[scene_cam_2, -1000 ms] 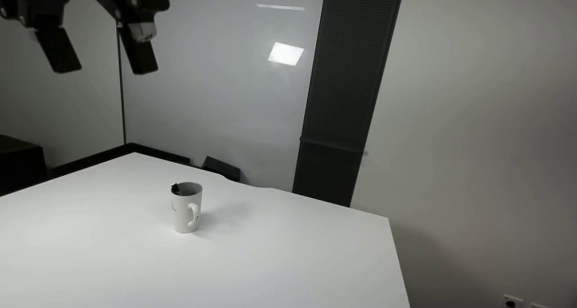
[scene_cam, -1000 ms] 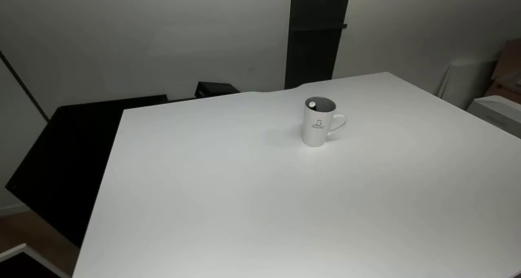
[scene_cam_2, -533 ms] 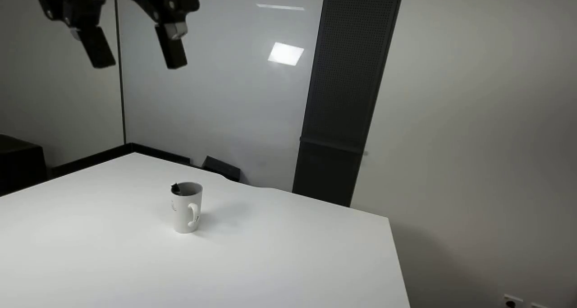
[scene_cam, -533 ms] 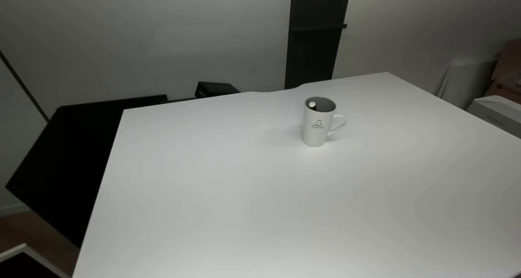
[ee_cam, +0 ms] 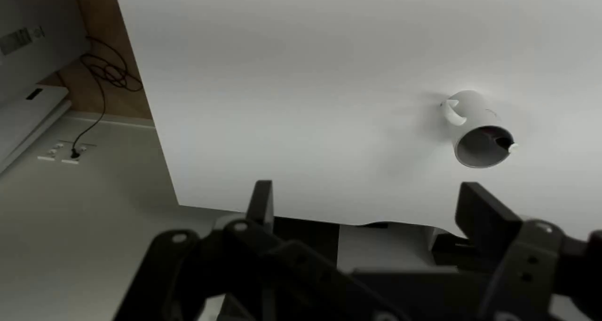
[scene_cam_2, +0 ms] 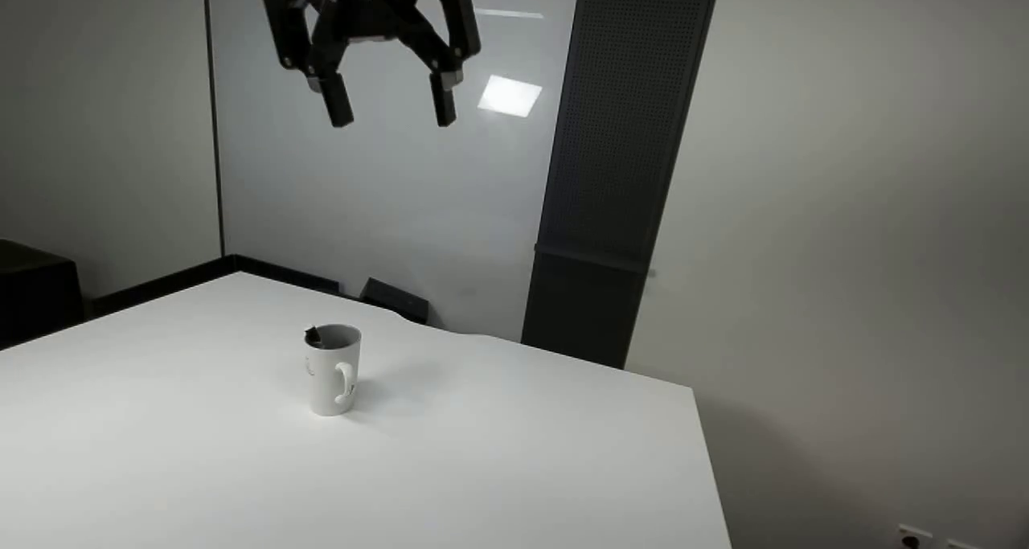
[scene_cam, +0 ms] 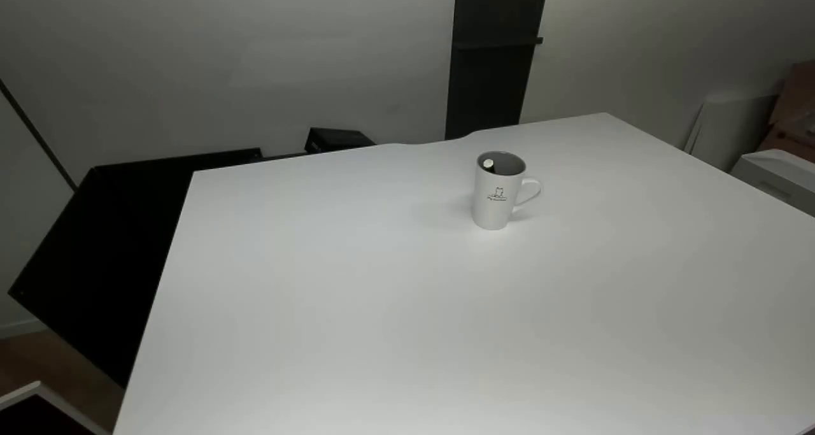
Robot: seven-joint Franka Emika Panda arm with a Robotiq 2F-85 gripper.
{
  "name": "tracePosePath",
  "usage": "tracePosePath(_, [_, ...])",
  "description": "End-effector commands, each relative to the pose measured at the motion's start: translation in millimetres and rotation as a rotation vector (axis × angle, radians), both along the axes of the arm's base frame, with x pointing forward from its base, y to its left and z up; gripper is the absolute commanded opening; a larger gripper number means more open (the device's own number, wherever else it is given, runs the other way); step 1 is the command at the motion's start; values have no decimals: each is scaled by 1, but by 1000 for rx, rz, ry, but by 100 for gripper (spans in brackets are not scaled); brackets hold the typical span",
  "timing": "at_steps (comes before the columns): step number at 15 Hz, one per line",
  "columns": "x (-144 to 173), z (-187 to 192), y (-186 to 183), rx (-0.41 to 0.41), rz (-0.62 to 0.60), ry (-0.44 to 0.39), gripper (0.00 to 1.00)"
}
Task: Put the marker on the table
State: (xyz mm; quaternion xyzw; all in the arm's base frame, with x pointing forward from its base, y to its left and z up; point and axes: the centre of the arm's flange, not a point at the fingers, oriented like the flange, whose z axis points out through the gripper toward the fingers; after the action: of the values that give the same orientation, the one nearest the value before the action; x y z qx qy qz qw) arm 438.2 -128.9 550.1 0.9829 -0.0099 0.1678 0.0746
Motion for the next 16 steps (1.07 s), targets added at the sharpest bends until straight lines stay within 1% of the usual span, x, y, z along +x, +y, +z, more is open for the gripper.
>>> tracePosePath(1, [71, 6, -16, 11, 6, -3, 100])
tracePosePath(5, [116, -14, -10, 36, 16, -3, 100])
tracePosePath(8, [143, -39, 5, 39, 34, 15, 100])
tracePosePath(12, [169, -66, 26, 7, 67, 8, 100])
tracePosePath(16, [182, -93, 55, -13, 122, -36, 100])
